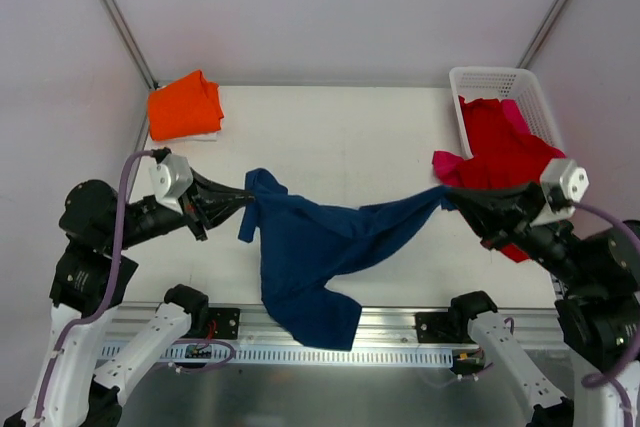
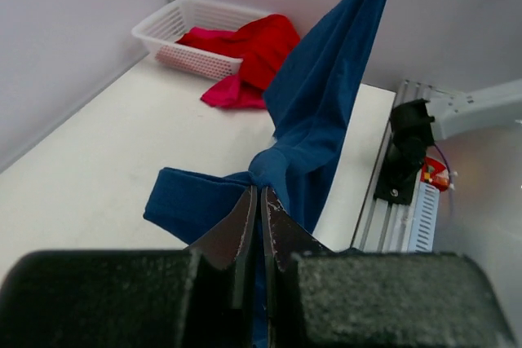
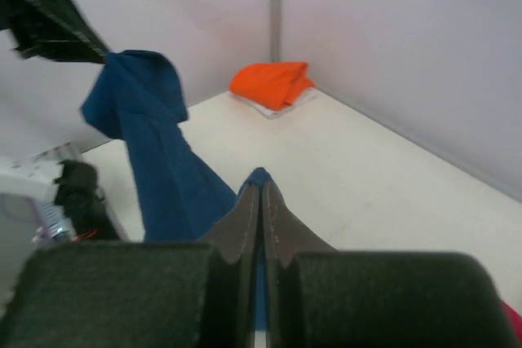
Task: Fold and stack the t-shirts
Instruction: Flatten out the tshirt
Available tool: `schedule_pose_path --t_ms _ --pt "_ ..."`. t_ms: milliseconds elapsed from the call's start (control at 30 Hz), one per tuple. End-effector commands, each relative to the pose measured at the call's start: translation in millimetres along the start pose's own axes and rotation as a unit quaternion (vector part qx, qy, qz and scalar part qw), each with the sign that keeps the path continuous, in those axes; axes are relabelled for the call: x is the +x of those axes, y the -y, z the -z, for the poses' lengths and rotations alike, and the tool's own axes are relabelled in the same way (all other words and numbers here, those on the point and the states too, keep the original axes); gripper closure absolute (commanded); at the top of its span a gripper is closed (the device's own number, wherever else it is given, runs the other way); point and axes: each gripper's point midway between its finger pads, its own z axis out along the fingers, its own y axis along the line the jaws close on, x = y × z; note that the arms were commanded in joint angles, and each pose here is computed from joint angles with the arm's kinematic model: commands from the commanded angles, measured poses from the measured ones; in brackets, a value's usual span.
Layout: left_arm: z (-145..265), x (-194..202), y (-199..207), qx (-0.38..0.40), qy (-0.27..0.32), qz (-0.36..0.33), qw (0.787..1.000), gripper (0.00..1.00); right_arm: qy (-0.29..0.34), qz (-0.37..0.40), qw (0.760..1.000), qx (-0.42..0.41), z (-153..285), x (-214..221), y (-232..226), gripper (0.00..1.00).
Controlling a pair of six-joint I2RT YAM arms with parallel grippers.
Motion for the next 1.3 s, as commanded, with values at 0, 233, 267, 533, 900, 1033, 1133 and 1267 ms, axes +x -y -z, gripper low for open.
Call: schedule_pose_path --t_ms 0,233,267,533,900,1033,1133,1267 --pt "14.4 -4.8 39.3 0.085 0.022 -0.054 0.995 1.0 0.022 0.034 0.99 -0.134 31.2 -10.6 -60.5 1.0" --pt "57.1 -58.3 90.5 0.124 0.094 -0.133 0.979 1.0 0.113 0.084 0.95 -0.277 94.0 -62.6 -141.6 1.0" --pt "61.5 -63.8 96.0 0.129 0.1 -0.139 0.977 1.0 0.112 0.091 0.95 -0.278 96.2 -65.4 -144.5 0.99" --pt "75.6 -84.1 94.4 0.08 0.131 -0.177 0.972 1.0 0.158 0.149 0.965 -0.151 102.3 -84.4 -122.2 0.99" --pt "-11.7 8.6 -107.2 -0.218 -0.053 -0.084 0.971 1.0 -0.073 0.041 0.916 0.391 8.9 43.0 168.8 1.0" --pt "-24.1 56.0 -179.5 -0.32 -0.123 -0.095 0.935 1.0 -0.147 0.042 0.84 0.521 7.9 114.6 237.1 1.0" --pt "-34.0 92.2 -226.2 -0.365 -0.147 -0.087 0.915 1.0 -0.201 0.041 0.807 0.553 0.5 172.8 265.0 1.0" --pt "-44.8 160.6 -295.8 -0.362 -0.19 0.016 0.913 1.0 -0.239 0.032 0.781 0.576 -6.1 221.8 289.5 1.0"
